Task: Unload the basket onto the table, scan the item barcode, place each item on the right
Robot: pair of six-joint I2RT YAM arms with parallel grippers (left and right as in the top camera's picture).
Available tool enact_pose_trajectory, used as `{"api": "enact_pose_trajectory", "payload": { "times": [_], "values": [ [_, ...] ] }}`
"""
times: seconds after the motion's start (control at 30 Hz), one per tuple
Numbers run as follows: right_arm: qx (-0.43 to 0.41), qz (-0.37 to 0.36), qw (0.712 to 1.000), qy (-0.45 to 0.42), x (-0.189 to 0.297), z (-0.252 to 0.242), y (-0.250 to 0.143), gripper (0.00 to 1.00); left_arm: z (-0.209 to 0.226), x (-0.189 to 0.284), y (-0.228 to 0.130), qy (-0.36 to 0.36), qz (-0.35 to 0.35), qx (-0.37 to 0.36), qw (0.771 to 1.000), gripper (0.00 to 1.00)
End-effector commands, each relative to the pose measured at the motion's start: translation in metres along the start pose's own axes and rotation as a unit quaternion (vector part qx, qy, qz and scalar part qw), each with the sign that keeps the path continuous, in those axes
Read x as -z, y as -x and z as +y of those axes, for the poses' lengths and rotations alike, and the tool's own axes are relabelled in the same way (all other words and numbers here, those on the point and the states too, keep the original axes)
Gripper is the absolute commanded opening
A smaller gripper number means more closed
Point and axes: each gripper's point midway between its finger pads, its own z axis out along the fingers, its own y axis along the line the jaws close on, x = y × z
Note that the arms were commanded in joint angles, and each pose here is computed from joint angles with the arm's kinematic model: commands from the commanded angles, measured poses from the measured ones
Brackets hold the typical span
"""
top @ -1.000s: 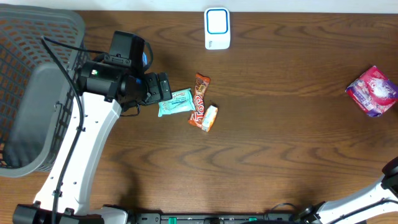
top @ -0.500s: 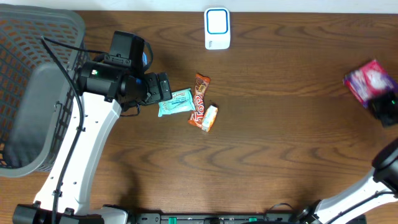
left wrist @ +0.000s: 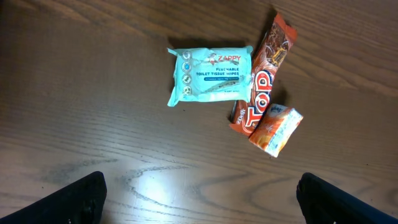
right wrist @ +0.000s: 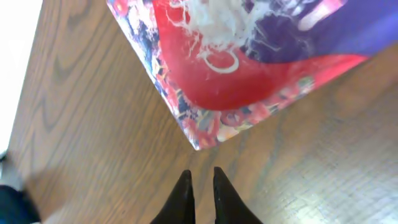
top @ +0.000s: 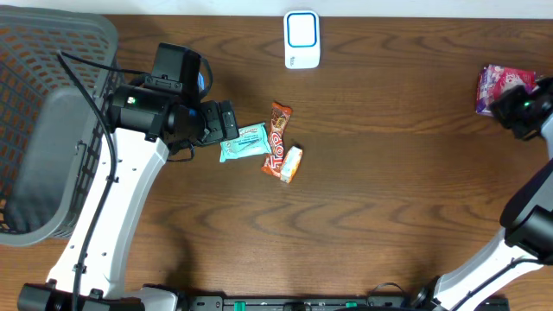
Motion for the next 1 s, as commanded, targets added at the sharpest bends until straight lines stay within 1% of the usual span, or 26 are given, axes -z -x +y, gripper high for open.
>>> {"api": "enact_pose_trajectory", "payload": {
  "times": [0.0,0.1,0.2,0.27,0.33,0.4,0.47,0.57,0.6,0.63,0.8,0.9,0.97],
  "values": [
    [0.014,-0.003,1.0,-0.01,0.017,0.0,0.011,0.05,0.001,0.001,0.002,0.004,-0.003,-0.001,1.0,0.98],
    [0.028,0.011,0.999,-0.037,0.018,-0.011,0.004,0.05,0.001,0.001,0.002,0.004,-0.003,-0.001,1.0,0.98],
    [0.063,0.027,0.997,-0.038,0.014,-0.012,-0.007,0.04,0.001,0.001,0.002,0.004,-0.003,-0.001,1.0,0.98],
    [0.072,0.036,0.996,-0.026,0.008,-0.004,-0.015,0.01,0.001,0.001,0.002,0.004,-0.003,-0.001,1.0,0.98],
    [0.086,0.035,0.996,-0.016,0.002,0.006,-0.019,0.01,0.001,0.001,0.002,0.004,-0.003,-0.001,1.0,0.98],
    [0.12,0.024,0.992,-0.008,-0.007,0.019,-0.021,0.01,0.001,0.001,0.002,0.004,-0.003,-0.001,1.0,0.98],
    [0.161,0.006,0.987,-0.009,-0.016,0.03,-0.022,0.04,0.001,0.001,0.002,0.004,-0.003,-0.001,1.0,0.98],
    [0.189,-0.035,0.98,-0.052,-0.027,0.033,-0.017,0.06,0.001,0.001,0.002,0.004,-0.003,-0.001,1.0,0.98],
    [0.193,-0.043,0.979,-0.058,-0.028,0.033,-0.016,0.06,0.001,0.001,0.002,0.004,-0.003,-0.001,1.0,0.98],
    [0.202,-0.066,0.975,-0.07,-0.031,0.036,-0.01,0.06,0.001,0.001,0.002,0.004,-0.003,-0.001,1.0,0.98],
    [0.206,-0.116,0.966,-0.101,-0.031,0.031,0.007,0.08,0.001,0.001,0.002,0.004,-0.003,-0.001,1.0,0.98],
    [0.215,-0.126,0.963,-0.106,-0.036,0.028,0.013,0.09,0.001,0.001,0.002,0.004,-0.003,-0.001,1.0,0.98],
    [0.213,-0.118,0.964,-0.11,-0.047,0.021,0.01,0.08,0.001,0.001,0.002,0.004,-0.003,-0.001,1.0,0.98]
  ]
}}
